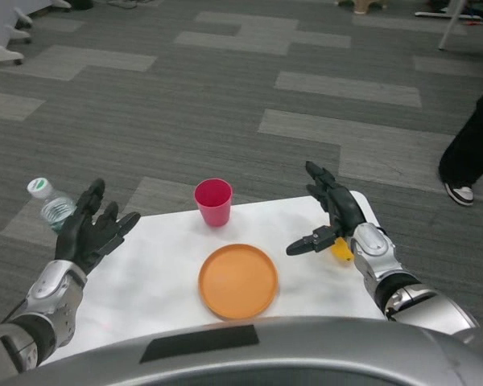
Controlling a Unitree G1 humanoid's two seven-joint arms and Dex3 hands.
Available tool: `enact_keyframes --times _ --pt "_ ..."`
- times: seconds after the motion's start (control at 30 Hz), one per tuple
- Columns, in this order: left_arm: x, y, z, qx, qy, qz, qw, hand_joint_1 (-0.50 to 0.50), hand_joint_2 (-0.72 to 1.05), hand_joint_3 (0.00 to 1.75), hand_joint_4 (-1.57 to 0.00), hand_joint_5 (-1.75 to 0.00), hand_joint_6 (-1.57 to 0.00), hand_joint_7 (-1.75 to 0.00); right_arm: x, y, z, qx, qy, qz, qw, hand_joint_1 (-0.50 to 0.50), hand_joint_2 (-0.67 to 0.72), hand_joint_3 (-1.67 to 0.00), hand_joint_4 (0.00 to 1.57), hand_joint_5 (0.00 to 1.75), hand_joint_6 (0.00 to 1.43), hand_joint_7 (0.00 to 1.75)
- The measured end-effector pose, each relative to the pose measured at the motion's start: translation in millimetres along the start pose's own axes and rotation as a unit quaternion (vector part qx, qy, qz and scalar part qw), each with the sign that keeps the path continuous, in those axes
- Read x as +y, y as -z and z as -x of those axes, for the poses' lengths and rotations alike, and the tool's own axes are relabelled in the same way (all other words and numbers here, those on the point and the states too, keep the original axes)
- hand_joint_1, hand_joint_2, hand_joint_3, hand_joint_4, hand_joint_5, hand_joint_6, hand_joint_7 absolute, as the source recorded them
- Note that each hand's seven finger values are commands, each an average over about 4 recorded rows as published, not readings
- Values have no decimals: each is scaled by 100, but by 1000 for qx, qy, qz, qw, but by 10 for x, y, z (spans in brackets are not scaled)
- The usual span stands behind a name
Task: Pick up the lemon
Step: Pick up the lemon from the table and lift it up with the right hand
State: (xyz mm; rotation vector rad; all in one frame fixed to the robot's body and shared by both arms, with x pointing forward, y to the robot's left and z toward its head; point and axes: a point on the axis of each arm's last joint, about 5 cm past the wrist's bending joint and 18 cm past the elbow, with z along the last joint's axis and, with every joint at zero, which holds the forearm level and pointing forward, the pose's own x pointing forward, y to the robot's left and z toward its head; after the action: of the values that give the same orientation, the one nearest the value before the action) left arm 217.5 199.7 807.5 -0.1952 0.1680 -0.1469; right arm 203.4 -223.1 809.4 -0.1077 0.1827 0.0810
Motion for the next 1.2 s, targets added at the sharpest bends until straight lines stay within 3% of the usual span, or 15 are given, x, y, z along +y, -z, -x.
enact_keyframes --times 0.2,0.63,0.73,0.9,1.03,1.2 --pt "0 0 0 0 0 0 1000 50 78 9 0 0 0 0 -65 -62 -7 -24 18 -6 1000 -12 9 -16 0 39 0 0" --pt "8 0 3 0 -2 -1 1000 50 78 9 0 0 0 0 -234 -41 181 -53 72 -19 996 -8 17 -16 0 39 0 0" --pt "8 0 3 0 -2 -2 1000 50 78 9 0 0 0 0 -266 -17 237 -54 83 -21 995 -1 28 -14 0 39 0 0" --pt "10 0 4 1 -2 -2 1000 50 78 9 0 0 0 0 -344 50 356 -49 115 -29 992 24 61 -2 0 39 0 0" --pt "11 0 4 1 -3 -2 1000 50 78 9 0 0 0 0 -378 139 457 -28 133 -35 990 31 66 0 0 34 0 0" --pt "11 0 4 1 -2 -3 1000 50 78 9 0 0 0 0 -394 221 530 -5 145 -40 989 30 66 0 0 34 0 0"
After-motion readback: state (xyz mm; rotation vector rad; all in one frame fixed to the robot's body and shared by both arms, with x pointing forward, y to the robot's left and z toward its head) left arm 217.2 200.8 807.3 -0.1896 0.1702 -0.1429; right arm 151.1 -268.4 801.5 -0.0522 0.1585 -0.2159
